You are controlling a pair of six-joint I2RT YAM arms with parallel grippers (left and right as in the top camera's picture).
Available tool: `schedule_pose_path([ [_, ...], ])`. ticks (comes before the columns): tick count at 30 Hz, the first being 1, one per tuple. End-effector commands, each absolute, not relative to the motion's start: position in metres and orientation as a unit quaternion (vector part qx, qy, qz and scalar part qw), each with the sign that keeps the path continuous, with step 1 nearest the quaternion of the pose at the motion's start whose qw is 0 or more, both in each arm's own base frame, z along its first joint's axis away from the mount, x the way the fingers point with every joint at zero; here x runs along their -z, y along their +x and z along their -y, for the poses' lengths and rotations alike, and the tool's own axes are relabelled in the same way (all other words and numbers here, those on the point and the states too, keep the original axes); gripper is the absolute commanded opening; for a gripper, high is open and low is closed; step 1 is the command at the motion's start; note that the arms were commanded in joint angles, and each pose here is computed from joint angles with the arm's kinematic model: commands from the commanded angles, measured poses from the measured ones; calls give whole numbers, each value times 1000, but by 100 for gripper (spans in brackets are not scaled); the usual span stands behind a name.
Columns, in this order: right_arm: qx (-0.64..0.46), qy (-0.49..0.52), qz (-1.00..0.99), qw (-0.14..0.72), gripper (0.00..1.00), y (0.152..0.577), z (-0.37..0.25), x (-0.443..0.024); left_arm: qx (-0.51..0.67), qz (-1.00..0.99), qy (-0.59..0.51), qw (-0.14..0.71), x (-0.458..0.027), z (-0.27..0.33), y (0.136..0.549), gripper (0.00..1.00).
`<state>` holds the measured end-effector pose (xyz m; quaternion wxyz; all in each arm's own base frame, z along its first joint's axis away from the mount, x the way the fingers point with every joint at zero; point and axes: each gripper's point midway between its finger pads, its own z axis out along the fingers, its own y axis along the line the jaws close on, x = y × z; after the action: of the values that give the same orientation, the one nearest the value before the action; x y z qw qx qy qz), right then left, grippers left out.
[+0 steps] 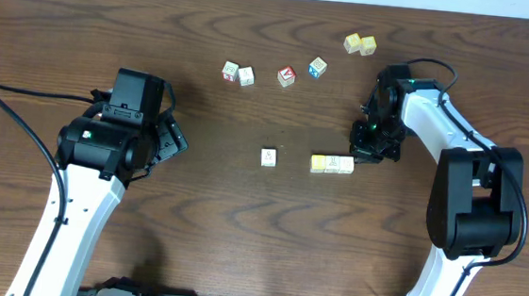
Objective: Lift 4 blocks
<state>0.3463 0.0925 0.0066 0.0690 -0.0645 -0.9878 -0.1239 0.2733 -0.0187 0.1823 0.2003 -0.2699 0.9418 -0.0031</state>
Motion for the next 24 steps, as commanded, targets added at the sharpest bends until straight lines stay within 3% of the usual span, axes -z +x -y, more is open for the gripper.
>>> schedule_pose_path([
  [1,129,-57,987,72,3,344,-96,-6,-1,-938,-279,205,-185,16,275,87],
  [6,129,-64,987,71,5,349,-90,-15,-1,-938,-279,205,-185,16,275,87],
  [14,77,-105,990,55,21,371,-42,-59,-1,-938,-279,205,-185,16,275,87],
  [16,50,-122,990,43,31,378,-18,-71,-1,-938,-279,205,-185,16,275,87],
  [17,43,-129,990,37,44,381,-9,-75,-1,-938,-279,205,-185,16,275,87],
  [20,35,-155,987,25,99,386,15,-80,-1,-938,-279,205,-185,16,275,87],
  [24,33,-191,981,18,99,387,45,-80,-1,-938,-279,205,-185,16,275,87],
])
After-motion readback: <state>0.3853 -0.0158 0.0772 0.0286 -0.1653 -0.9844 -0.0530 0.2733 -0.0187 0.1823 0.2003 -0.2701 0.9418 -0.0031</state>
